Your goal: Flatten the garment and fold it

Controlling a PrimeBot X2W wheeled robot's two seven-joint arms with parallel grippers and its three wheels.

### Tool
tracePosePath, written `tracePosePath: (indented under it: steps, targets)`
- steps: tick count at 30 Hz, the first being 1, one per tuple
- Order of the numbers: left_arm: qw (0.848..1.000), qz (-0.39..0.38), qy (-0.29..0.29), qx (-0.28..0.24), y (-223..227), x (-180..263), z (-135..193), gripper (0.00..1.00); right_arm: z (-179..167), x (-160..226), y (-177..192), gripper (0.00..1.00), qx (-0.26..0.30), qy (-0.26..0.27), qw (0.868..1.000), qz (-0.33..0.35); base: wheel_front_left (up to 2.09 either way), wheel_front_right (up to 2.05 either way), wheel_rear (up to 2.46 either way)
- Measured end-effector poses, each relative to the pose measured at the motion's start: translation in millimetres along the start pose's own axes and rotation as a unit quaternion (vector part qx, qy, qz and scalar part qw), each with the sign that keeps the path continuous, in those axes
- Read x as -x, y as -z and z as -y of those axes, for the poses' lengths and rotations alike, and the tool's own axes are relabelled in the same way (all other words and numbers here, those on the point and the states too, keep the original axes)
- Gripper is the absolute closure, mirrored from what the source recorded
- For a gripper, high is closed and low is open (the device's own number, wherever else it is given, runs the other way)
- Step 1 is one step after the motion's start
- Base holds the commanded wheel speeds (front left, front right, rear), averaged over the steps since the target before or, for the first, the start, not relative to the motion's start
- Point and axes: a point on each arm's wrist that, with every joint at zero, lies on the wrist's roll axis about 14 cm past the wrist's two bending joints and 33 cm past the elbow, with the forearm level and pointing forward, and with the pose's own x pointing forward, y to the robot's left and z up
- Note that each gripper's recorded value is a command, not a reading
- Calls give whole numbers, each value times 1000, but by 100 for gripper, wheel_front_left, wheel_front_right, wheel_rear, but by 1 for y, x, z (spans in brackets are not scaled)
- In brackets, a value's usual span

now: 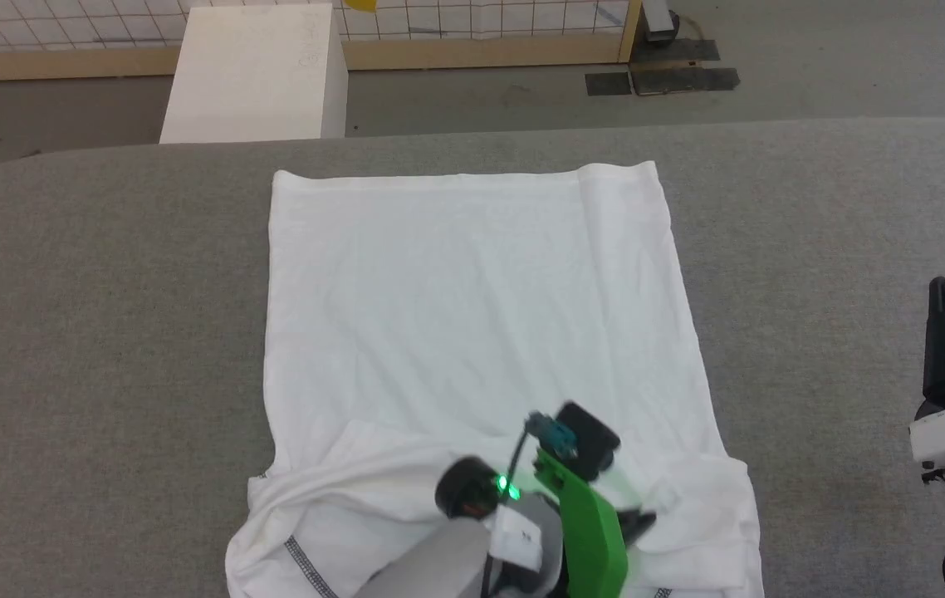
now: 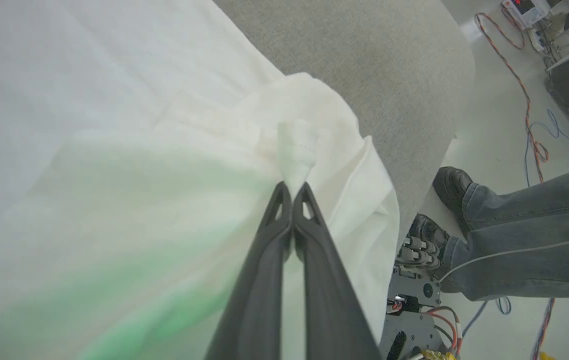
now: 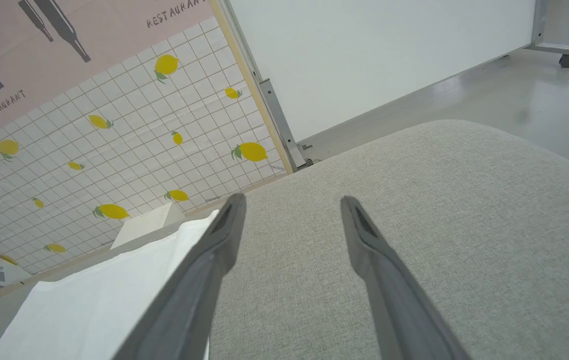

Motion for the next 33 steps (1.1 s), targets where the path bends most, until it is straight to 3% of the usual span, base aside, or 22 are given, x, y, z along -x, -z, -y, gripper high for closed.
tracePosePath:
  steps: [2,3,4,9,13,16,19,21,28,31,33]
  targets:
    - [1000,-29,9,7,18,-1,6,100,0,-1,2,0,-1,0,1000,-1,0,0,0]
    - [997,-65,17,32,41,1,10,35,-1,-2,3,0,-2,0,1000,-3,0,0,0]
    - [996,-73,18,36,46,2,11,0,-2,-2,4,0,-2,-1,1000,-4,0,0,0]
    - [995,-56,32,77,33,8,15,0,-8,-3,3,0,-3,-10,1000,-3,0,0,0]
    - [993,45,15,104,-17,22,-1,0,-17,-3,2,0,-5,-23,1000,-4,0,0,0]
    - [981,160,-38,103,-68,48,-37,0,-26,-3,3,0,-3,-35,999,-8,0,0,0]
    - [947,286,-126,79,-120,98,-87,0,-32,-2,3,0,1,-44,999,-12,0,0,0]
    - [925,325,-187,55,-131,129,-117,0,-37,-2,4,0,2,-51,999,-17,0,0,0]
    - [824,445,-348,45,-127,230,-183,0,-44,3,14,0,6,-63,997,-39,0,0,0]
    - [797,453,-399,27,-108,252,-196,0,-50,2,20,0,8,-71,996,-55,0,0,0]
    - [789,449,-420,15,-99,258,-200,0,-53,2,26,0,15,-75,995,-67,0,0,0]
